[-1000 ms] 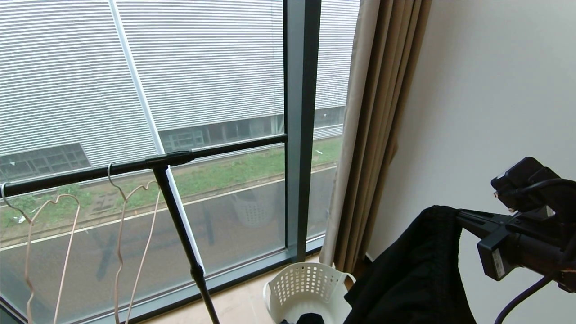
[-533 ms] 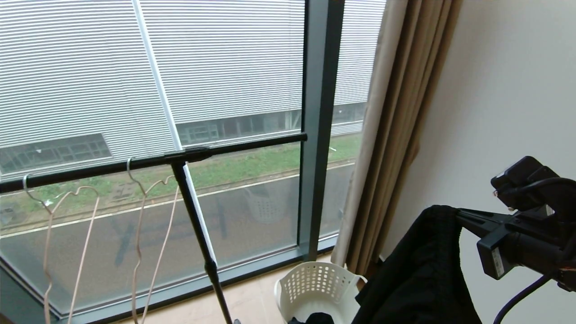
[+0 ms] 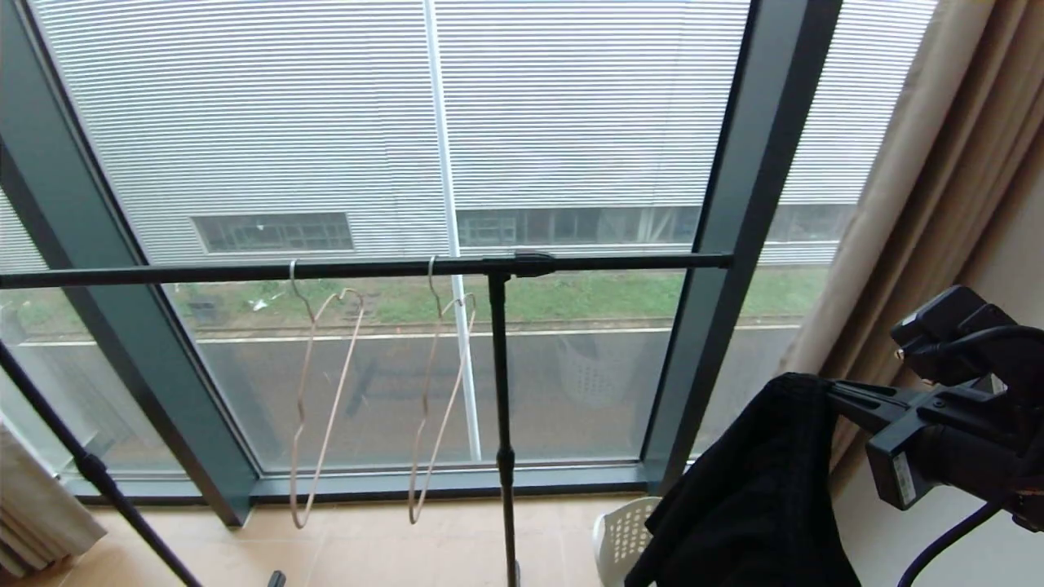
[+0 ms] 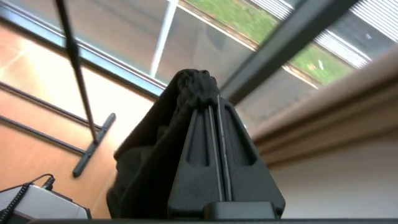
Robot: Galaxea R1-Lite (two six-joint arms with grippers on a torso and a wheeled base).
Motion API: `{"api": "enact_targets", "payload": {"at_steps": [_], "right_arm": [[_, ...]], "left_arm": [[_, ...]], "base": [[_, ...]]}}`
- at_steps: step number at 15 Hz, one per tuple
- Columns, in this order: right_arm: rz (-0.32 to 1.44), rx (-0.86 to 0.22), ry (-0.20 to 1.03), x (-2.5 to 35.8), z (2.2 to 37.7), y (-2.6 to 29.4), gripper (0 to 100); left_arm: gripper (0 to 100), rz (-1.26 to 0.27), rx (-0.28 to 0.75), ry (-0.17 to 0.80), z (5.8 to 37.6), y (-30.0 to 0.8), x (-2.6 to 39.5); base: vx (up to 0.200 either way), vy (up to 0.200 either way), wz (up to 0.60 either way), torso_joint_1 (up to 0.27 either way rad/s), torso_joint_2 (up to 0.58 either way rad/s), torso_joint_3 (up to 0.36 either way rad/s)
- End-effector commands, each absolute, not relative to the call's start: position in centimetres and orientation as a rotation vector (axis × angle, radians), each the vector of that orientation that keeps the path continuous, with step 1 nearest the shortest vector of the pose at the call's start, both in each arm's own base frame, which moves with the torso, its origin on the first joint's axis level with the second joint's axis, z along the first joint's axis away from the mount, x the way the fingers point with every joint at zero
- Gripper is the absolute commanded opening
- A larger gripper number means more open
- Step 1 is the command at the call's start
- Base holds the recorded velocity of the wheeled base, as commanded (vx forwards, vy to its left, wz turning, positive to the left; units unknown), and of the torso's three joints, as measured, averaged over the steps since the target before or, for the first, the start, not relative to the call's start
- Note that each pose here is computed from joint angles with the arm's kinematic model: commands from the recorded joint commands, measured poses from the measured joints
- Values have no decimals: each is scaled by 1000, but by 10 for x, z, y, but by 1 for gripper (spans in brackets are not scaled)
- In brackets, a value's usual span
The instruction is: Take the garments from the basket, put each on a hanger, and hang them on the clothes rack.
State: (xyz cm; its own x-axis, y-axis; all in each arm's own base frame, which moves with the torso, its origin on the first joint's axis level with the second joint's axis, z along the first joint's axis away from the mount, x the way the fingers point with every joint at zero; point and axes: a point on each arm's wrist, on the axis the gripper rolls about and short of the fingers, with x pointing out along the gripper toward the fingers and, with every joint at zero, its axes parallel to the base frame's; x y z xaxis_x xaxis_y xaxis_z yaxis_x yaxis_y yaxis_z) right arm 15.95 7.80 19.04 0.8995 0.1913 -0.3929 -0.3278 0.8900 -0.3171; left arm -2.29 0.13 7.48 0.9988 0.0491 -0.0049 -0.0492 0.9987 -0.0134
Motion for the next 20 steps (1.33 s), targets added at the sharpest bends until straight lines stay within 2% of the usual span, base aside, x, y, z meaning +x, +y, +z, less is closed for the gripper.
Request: {"api": "enact_targets", "payload": {"at_steps": [1, 11, 20], "right_arm": [[276, -392, 367, 160, 189, 78, 0], [277, -391, 365, 160, 190, 78, 0], [277, -391, 364, 159, 190, 78, 0]], "left_arm": [[100, 49, -14, 7, 75, 1, -23], [100, 48, -14, 7, 75, 1, -23], [100, 48, -14, 7, 75, 1, -23]], "base": [[0, 0, 0, 0, 0, 0], [0, 200, 0, 2, 1, 1], [-200, 0, 0, 1, 3, 1]]}}
